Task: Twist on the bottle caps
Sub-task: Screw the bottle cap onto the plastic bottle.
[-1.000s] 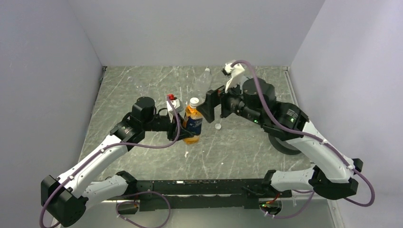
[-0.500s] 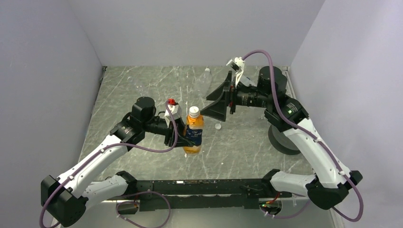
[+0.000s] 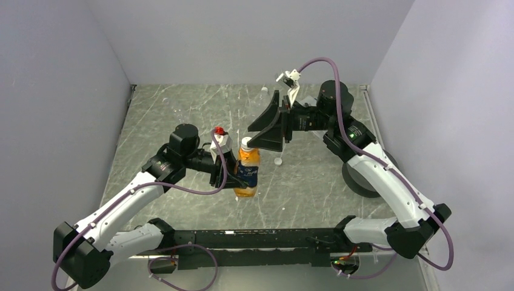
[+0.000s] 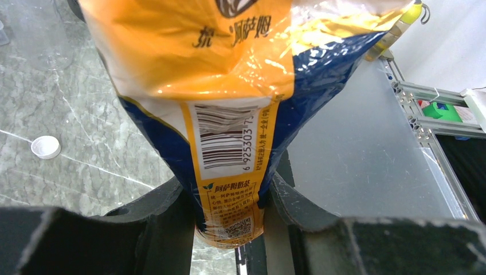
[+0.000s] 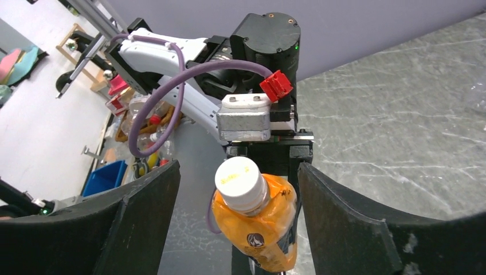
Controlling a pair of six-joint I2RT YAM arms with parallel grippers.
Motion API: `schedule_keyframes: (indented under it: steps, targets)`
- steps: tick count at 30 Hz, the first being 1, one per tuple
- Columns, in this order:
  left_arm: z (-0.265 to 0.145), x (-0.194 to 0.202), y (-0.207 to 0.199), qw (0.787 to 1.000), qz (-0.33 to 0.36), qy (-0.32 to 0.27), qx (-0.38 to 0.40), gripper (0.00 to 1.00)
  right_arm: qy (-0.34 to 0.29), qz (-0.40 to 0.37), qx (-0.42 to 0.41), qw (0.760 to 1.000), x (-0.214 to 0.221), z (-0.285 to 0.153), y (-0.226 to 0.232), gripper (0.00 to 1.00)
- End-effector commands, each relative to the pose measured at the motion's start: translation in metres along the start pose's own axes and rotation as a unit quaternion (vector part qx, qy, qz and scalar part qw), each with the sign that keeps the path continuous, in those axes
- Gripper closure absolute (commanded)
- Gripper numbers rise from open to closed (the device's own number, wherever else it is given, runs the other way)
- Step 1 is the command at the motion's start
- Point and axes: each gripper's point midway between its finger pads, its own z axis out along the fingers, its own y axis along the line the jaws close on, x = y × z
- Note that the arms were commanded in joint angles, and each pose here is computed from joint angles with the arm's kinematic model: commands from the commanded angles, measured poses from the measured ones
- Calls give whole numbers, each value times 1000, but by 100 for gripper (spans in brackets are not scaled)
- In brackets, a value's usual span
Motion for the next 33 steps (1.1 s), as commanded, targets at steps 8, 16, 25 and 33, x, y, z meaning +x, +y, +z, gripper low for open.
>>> schedule_keyframes:
  steps: [8, 16, 25, 33]
  targets:
    - [0, -8, -3, 1000, 25, -11, 14, 100, -1, -24, -37, 999, -5, 14, 14, 31]
    - [0, -7, -4, 1000, 5, -12, 13, 100, 1, -26, -36, 999, -4, 14, 15, 41]
    - [0, -9, -5, 1000, 4, -14, 13, 100, -1, -32, -20, 999, -3, 14, 11, 47]
    - [0, -10, -3, 1000, 0, -14, 9, 100, -4, -37, 11, 999, -2, 13, 2, 65]
